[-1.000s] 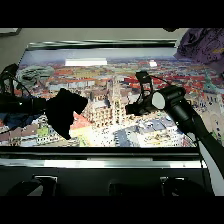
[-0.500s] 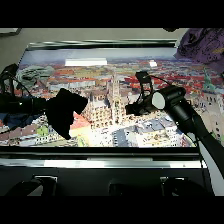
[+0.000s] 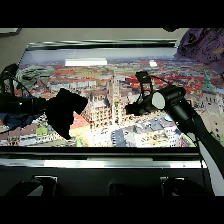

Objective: Fold the clothes and pants, and hang the long-sleeved shirts on hangers.

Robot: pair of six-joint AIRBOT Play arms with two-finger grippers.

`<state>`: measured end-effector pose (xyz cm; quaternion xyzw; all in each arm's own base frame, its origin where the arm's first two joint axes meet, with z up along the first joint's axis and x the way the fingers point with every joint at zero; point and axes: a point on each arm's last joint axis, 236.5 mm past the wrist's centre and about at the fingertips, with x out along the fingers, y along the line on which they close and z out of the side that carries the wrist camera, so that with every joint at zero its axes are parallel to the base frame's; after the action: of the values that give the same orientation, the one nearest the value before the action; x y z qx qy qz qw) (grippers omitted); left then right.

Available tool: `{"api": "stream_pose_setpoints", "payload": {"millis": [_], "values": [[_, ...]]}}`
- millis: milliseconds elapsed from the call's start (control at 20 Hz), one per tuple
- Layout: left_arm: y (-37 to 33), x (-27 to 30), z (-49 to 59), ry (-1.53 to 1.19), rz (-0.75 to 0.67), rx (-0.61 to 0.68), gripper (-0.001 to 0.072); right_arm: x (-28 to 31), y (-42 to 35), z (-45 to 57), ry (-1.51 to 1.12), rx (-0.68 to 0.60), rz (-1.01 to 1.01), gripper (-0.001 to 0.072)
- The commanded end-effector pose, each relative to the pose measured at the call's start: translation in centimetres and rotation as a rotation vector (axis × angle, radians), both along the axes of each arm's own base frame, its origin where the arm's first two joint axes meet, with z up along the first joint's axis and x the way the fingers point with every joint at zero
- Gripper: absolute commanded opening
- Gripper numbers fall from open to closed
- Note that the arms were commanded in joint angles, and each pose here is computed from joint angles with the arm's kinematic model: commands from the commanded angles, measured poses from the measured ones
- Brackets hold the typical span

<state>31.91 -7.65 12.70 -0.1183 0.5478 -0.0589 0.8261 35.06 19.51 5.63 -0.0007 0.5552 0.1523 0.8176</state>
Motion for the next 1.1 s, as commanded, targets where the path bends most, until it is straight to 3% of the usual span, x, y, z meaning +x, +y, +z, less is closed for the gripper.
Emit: {"api": "stream_pose_setpoints", "payload": {"millis": [0,50,100,150,200,350,600,900,950,1000,1050], "values": [[0.0,0.3,0.2,-0.015,0.004,-0.003,0.0018,0.0,0.1,0.0,0.0,0.001,0.001,0.0029],[0.1,0.4,0.2,-0.017,0.005,0.002,0.0019,0.0,0.1,0.0,0.0,0.001,0.001,0.0029],[0.5,0.7,0.0,-0.021,0.014,0.02,0.0089,0.0,0.1,0.0,0.0,0.001,0.001,0.0029],[1.6,0.9,-0.5,-0.008,0.061,0.048,0.0339,0.0,0.1,0.0,0.0,0.001,0.001,0.0029],[2.9,1.2,-1.2,0.016,0.136,0.082,0.072,0.0,0.1,0.0,0.0,0.001,0.001,0.0029],[6.8,4.1,-3.9,0.021,0.2,0.231,0.072,0.0,0.1,0.0,0.0,0.001,0.001,0.0029],[8.6,11.0,-12.0,0.031,0.244,0.227,0.072,0.0,0.1,0.0,0.0,0.001,0.001,0.0029],[7.5,12.2,-20.5,0.162,0.251,0.168,0.072,0.2,0.2,0.2,-0.012,0.007,0.0,0.0029],[7.1,12.2,-20.7,0.169,0.255,0.149,0.0587,0.4,0.2,0.2,-0.017,0.01,-0.001,0.0029],[6.7,12.2,-20.4,0.17,0.257,0.132,0.0206,0.5,0.3,0.3,-0.025,0.013,-0.001,0.0029],[6.3,12.3,-19.6,0.167,0.242,0.117,0.0012,0.7,0.4,0.4,-0.032,0.017,-0.002,0.0029]]}}
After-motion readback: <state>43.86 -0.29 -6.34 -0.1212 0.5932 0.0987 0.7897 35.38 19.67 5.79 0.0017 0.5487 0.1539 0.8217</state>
